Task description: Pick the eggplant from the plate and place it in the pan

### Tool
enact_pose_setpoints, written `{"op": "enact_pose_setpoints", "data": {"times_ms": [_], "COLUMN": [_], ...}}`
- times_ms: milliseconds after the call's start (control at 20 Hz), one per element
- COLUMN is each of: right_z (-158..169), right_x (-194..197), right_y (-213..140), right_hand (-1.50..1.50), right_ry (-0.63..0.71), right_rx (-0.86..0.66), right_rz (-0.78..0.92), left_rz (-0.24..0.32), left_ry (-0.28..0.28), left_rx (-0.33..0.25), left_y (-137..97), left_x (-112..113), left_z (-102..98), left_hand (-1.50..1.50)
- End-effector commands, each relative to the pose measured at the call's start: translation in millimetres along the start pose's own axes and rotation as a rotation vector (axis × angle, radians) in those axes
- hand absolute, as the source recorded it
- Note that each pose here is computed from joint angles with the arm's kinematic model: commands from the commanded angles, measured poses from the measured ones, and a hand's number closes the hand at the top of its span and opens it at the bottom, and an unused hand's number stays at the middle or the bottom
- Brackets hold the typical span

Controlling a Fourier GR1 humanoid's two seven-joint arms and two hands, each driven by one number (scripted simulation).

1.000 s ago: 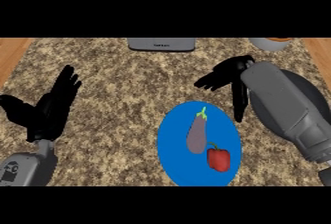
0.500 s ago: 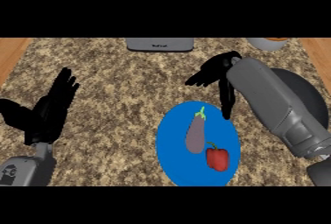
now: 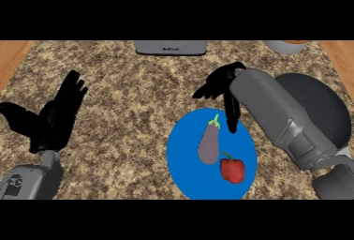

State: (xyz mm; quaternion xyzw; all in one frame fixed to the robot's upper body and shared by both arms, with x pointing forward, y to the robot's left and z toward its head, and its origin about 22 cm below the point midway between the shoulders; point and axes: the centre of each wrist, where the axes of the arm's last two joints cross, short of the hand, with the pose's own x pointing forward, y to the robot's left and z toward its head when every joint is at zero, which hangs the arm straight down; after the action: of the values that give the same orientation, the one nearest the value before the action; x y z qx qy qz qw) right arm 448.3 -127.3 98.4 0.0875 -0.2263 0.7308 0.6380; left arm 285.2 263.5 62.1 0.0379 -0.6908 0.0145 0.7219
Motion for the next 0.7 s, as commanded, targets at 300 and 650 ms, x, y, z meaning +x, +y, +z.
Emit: {"op": "enact_pose_setpoints", "data": {"times_ms": [300,650], "right_z": [-50.1,-55.3], "right_x": [-5.9,2.9], "right_y": [29.5,31.3], "right_hand": [-1.50,-1.50], "right_ry": [0.020,0.028], "right_rx": [0.039,0.090], "right_rz": [-0.013,0.014], "left_rz": [-0.003,0.003], "left_ry": [-0.010,0.000], "left_rx": [-0.015,-0.010], "left_y": [1.7,7.5], "left_x": [-4.3,-4.6], "left_z": [8.6,14.8], "left_hand": [0.00,0.00]}}
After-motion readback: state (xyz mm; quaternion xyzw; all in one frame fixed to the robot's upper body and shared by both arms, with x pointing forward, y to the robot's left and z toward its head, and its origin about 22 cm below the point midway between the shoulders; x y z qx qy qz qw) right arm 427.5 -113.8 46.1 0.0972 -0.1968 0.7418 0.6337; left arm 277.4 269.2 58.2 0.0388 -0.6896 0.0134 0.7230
